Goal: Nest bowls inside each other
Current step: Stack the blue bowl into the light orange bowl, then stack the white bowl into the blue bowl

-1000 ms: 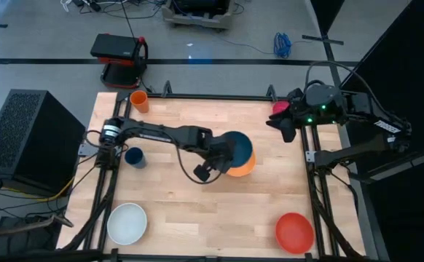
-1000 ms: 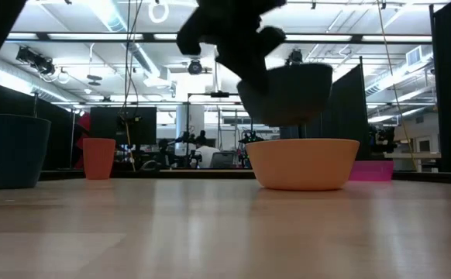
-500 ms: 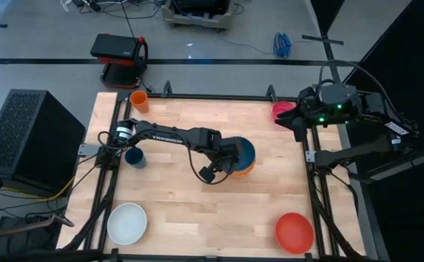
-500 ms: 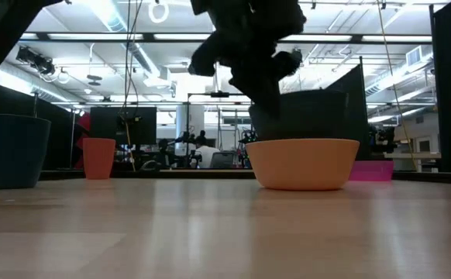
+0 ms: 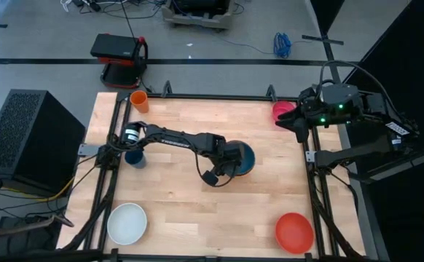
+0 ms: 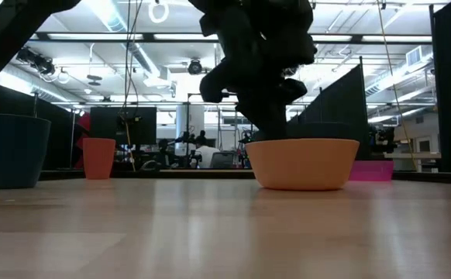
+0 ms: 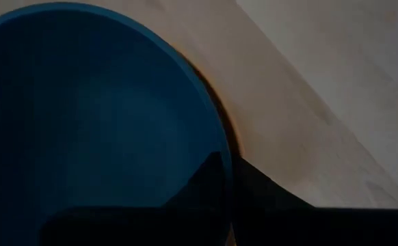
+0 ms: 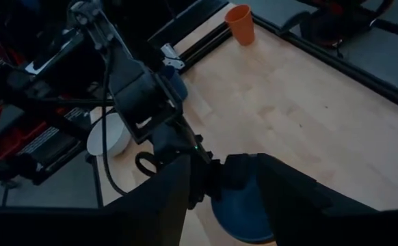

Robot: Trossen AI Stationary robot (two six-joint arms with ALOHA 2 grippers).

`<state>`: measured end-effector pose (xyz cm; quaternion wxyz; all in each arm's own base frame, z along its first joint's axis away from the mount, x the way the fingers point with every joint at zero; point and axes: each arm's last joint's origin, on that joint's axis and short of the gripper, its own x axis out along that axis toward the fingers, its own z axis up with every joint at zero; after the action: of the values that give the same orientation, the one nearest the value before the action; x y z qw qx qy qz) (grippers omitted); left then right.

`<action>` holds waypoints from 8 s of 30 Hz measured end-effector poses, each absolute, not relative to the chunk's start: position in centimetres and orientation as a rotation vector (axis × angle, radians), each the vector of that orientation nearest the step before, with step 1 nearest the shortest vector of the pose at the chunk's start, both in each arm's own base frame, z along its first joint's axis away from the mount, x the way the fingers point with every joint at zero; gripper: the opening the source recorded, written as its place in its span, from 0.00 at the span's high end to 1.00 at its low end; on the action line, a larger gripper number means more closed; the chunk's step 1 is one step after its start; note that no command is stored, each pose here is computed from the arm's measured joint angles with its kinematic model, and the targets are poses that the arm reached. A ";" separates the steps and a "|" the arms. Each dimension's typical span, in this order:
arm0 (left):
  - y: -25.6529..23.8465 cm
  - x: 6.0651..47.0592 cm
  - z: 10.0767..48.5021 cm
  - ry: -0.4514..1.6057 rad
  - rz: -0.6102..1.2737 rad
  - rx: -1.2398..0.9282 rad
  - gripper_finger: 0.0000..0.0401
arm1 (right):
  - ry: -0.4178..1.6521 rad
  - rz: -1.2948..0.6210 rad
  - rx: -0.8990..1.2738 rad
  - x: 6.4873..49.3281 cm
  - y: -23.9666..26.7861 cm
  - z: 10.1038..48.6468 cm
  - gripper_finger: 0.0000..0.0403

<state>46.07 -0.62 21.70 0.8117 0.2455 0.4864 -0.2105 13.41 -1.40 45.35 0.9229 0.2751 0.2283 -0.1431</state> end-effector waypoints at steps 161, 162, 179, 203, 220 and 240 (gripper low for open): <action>2.3 19.3 31.8 0.172 0.201 -0.400 0.87 | 0.510 -0.339 0.571 9.5 -0.5 45.0 0.59; 1.9 18.6 31.6 0.198 0.186 -0.410 0.87 | 0.509 -0.342 0.575 9.6 -0.5 45.0 0.59; -2.4 10.9 28.5 0.808 -0.190 -0.538 0.75 | 0.509 -0.413 0.617 10.6 -0.7 44.8 0.62; -5.2 10.2 24.6 1.271 -0.353 -0.420 0.35 | 0.519 -0.442 0.659 11.8 -0.7 44.6 0.58; -10.2 11.9 22.8 1.271 -0.496 -0.395 0.28 | 0.513 -0.438 0.658 11.5 -0.7 44.6 0.57; -15.3 13.6 18.5 1.420 -0.479 -0.314 0.48 | 0.510 -0.433 0.659 11.3 -0.7 44.7 0.60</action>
<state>13.64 -15.33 18.52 0.7209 -0.1421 0.6428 -0.2168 11.34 -0.68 44.68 0.8917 0.3177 0.2457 -0.2088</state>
